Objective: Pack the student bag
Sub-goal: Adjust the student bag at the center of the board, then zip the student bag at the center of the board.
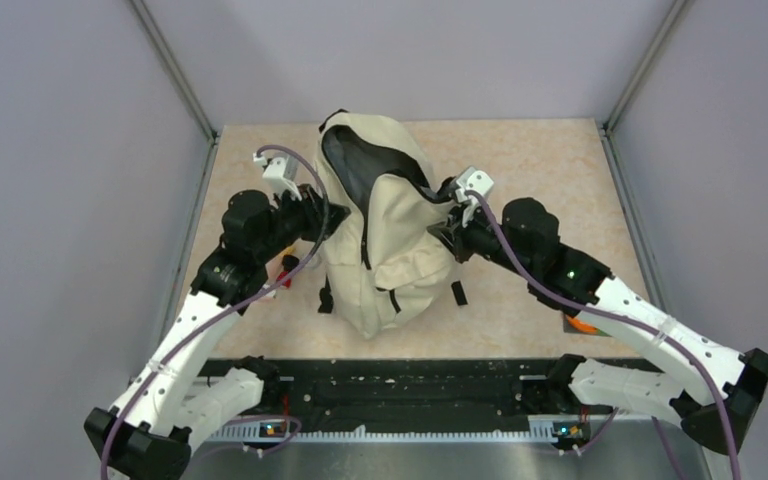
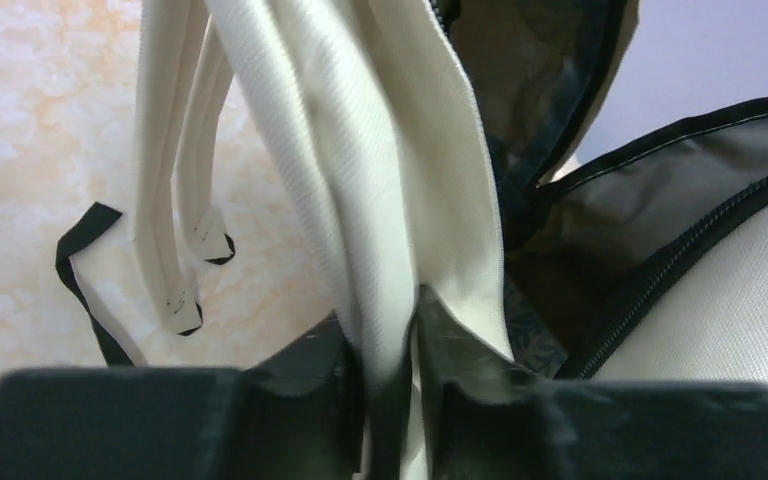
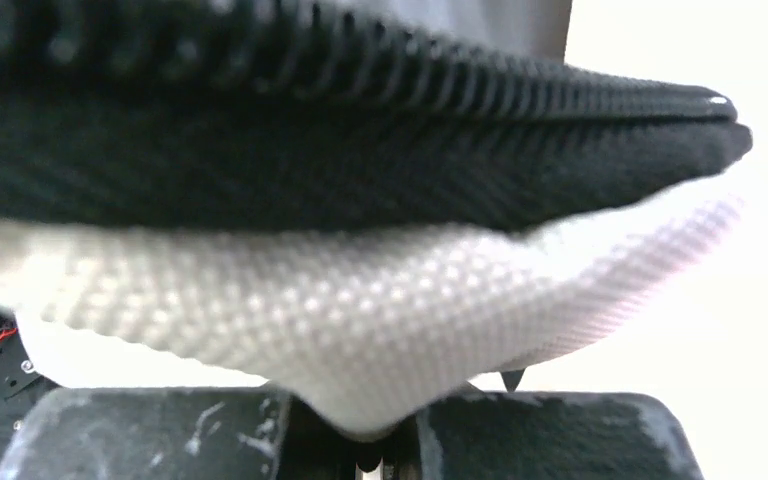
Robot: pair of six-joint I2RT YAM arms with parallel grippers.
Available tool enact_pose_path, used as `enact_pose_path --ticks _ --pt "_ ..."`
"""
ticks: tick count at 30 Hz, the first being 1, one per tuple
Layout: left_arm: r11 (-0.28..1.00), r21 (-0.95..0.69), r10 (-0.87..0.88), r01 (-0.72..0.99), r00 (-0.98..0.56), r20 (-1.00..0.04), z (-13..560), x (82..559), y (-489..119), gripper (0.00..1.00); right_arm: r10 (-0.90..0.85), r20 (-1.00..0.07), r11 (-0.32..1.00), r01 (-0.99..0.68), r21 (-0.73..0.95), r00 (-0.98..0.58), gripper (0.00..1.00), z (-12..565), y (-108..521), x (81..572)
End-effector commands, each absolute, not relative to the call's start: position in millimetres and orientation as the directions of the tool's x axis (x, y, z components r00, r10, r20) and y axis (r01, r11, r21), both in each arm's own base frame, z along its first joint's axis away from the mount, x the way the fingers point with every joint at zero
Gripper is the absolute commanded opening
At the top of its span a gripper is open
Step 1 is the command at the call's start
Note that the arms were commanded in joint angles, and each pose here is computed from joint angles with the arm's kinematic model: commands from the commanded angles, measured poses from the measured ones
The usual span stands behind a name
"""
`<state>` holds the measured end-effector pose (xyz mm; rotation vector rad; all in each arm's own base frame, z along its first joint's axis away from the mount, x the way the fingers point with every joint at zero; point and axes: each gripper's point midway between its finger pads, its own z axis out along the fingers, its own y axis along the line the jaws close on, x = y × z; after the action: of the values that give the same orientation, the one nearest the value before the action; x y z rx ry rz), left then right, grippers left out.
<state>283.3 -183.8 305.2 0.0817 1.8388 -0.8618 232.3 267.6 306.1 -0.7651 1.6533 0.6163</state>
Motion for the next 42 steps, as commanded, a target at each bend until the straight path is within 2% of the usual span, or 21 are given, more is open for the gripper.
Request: enact_pose_path --ticks 1,2,5,7,9,15,18,24,27,31,36,42 --pt "0.797 -0.347 -0.213 0.493 -0.309 -0.927 320.3 273.7 -166.9 0.44 0.032 -0.999 0.688 -0.725 0.033 -0.016 0.0 356.4 270.3 241.6" --pt "0.823 -0.325 -0.194 0.466 -0.306 -0.932 313.7 273.4 -159.3 0.55 0.015 -0.999 0.697 -0.716 0.038 -0.038 0.0 343.2 270.4 244.3" --pt "0.873 -0.273 -0.168 0.404 -0.276 -0.946 304.5 268.2 -139.3 0.77 -0.023 -0.996 0.68 -0.731 0.049 -0.088 0.0 306.9 273.8 240.3" --pt "0.868 -0.263 -0.167 0.421 -0.251 -0.953 302.4 258.3 -136.8 0.83 -0.035 -0.994 0.659 -0.75 0.055 -0.103 0.0 293.7 275.9 235.1" --pt "0.841 -0.283 -0.193 0.46 -0.235 -0.953 304.3 245.2 -140.4 0.85 -0.039 -0.992 0.658 -0.75 0.063 -0.118 0.0 285.8 274.2 232.6" --pt "0.688 -0.324 -0.273 0.65 -0.181 -0.945 334.5 188.9 -159.4 0.8 -0.018 -0.99 0.667 -0.739 0.094 -0.142 0.0 289.2 273.9 233.0" --pt "0.602 -0.379 -0.263 0.703 -0.274 -0.925 340.6 169.2 -172.7 0.8 -0.007 -0.99 0.672 -0.734 0.101 -0.142 0.0 292.6 278.8 238.4" --pt "0.489 -0.634 -0.225 0.599 -0.616 -0.755 308.8 158.9 -200.5 0.77 0.009 -0.99 0.7 -0.706 0.107 -0.141 0.0 298.2 284.8 252.2" --pt "0.462 -0.699 -0.252 0.546 -0.675 -0.694 304.3 158.4 -206.1 0.76 0.016 -0.991 0.701 -0.705 0.108 -0.136 0.0 301.1 287.7 255.3" --pt "0.411 -0.77 -0.277 0.489 -0.738 -0.616 300.3 157.9 -214.8 0.69 0.015 -0.991 0.703 -0.703 0.107 -0.136 0.0 299.5 291.3 258.9" --pt "0.411 -0.8 -0.259 0.438 -0.785 -0.563 293.9 155.0 -220.4 0.62 -0.007 -0.991 0.714 -0.694 0.089 -0.135 0.0 293.5 294.3 262.7" --pt "0.516 -0.787 -0.224 0.339 -0.833 -0.505 271.2 157.7 -214.6 0.57 -0.018 -0.993 0.72 -0.69 0.069 -0.118 0.0 293.2 294.9 264.9"
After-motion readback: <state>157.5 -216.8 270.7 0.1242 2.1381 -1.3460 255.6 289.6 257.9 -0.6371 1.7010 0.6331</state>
